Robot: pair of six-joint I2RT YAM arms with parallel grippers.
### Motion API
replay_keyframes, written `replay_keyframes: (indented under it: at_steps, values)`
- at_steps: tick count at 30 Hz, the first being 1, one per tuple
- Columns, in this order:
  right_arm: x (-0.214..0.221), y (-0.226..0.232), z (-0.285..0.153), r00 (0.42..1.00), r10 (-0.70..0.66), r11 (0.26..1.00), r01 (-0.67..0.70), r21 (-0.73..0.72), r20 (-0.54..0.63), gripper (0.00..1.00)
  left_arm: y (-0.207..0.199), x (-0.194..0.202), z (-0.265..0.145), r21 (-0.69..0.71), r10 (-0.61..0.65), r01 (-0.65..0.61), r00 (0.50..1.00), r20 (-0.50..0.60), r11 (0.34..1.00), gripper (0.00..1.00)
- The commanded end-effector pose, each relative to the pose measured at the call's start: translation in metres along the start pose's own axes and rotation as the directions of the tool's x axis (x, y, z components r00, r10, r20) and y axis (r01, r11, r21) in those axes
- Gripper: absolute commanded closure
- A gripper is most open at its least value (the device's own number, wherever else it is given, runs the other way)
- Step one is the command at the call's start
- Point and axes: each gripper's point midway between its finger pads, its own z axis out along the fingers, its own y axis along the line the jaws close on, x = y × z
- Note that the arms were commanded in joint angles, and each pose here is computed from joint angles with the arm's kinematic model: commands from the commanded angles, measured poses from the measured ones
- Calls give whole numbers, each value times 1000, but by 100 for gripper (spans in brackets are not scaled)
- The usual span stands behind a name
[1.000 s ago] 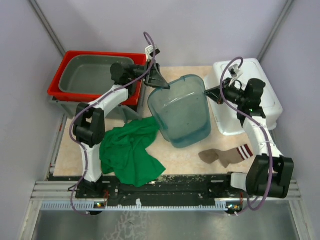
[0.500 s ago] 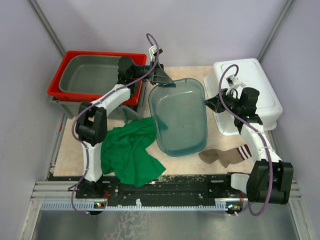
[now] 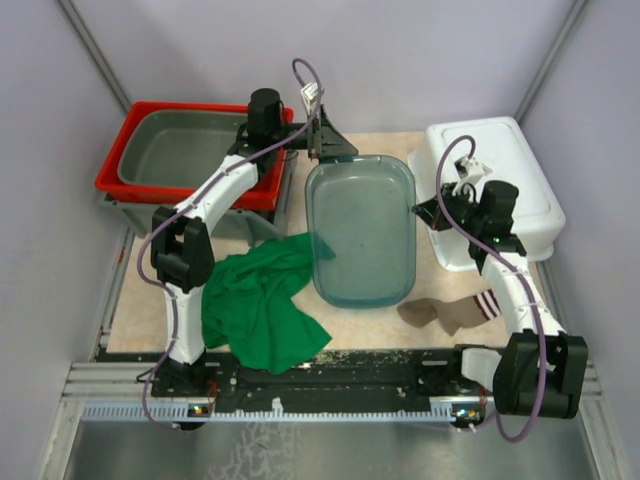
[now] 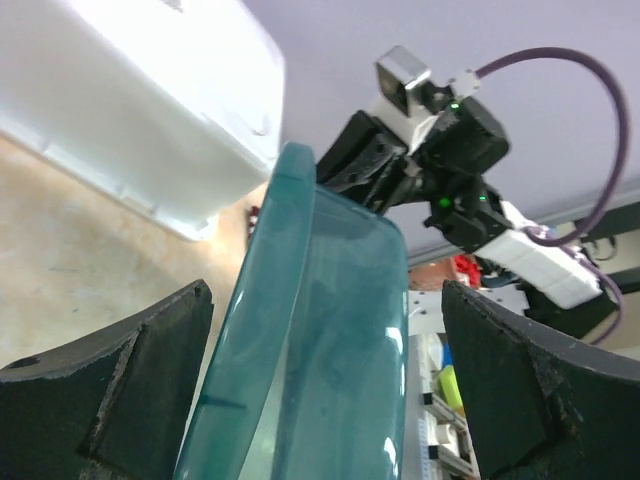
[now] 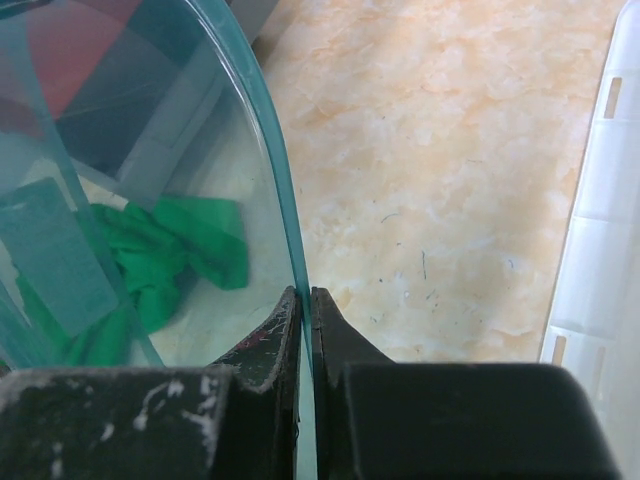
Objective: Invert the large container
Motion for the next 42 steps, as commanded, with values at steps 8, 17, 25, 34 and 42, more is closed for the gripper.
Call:
replay_keyframes:
  at_steps: [8,17,25,34,42]
  values:
    - [-12,2,-11,993,-117,992,115,43,35,100,22,-20,-30,-294,135,-113,989,55,949,0]
    - [-21,-8,-2,995,-89,994,86,66,51,100,12,-41,-38,-371,226,-176,969,98,912,0]
    - [-48,-39,27,994,-70,977,53,205,79,100,-13,-48,-48,-403,285,-219,952,112,889,0]
    - [-79,-78,72,992,-3,948,-39,317,129,100,-42,-45,-61,-417,319,-238,938,135,877,0]
    - [-76,-90,94,986,76,934,-122,335,147,100,-56,-45,-67,-432,347,-257,927,145,865,0]
